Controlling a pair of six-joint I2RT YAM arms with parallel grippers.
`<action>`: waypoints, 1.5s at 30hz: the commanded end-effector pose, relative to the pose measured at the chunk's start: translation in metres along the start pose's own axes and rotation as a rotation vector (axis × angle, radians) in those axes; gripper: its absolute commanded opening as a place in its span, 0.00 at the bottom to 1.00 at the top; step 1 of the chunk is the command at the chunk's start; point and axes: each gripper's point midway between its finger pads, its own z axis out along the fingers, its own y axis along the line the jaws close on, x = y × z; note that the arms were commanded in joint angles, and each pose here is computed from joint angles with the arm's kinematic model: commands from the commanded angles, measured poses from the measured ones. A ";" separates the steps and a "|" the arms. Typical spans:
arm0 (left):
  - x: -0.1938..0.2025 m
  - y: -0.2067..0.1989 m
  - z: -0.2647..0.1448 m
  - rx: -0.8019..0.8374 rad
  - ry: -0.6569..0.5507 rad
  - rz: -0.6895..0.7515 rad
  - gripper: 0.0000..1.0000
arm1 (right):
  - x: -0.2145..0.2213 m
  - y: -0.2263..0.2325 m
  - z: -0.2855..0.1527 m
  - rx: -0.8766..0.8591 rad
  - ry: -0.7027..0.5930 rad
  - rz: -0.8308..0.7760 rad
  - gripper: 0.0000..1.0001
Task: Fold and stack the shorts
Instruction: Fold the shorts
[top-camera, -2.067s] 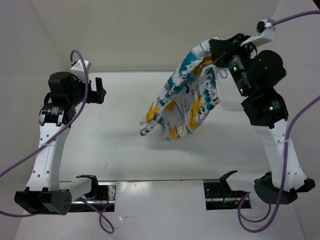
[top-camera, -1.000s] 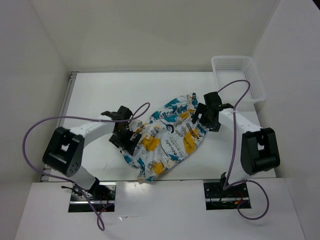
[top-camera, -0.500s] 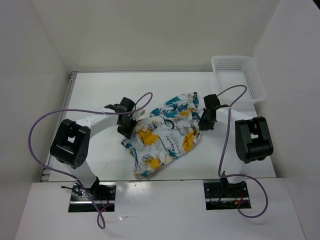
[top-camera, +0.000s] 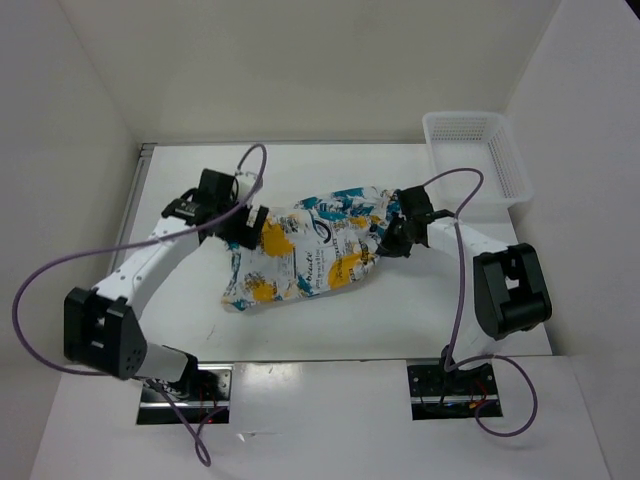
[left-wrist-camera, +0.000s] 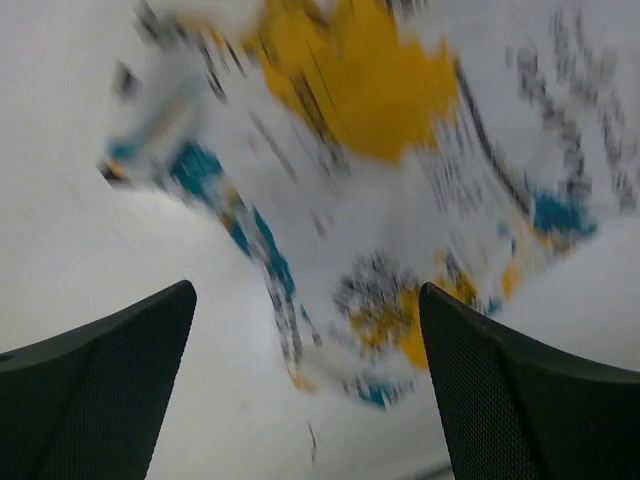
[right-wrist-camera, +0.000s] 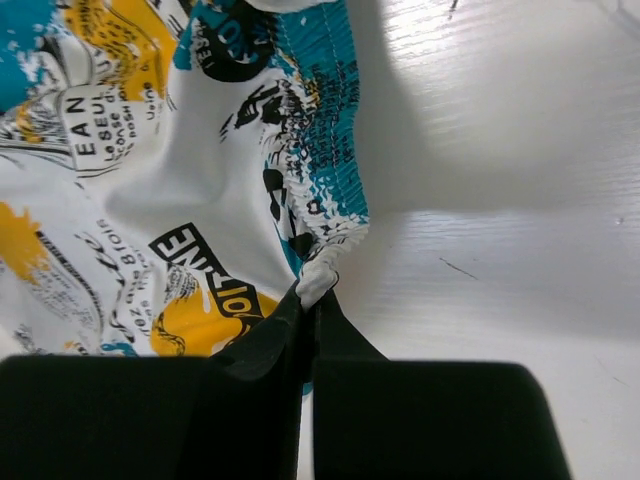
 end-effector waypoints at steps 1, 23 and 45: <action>0.097 -0.024 -0.028 0.088 0.270 -0.001 0.99 | -0.015 0.025 -0.015 -0.088 -0.055 0.010 0.00; 0.170 -0.025 0.012 -0.020 0.234 0.118 1.00 | -0.004 0.009 -0.015 -0.055 -0.062 0.013 0.00; -0.051 0.043 -0.022 -0.267 -0.209 -0.005 0.00 | -0.146 0.114 -0.122 -0.167 -0.316 -0.178 0.00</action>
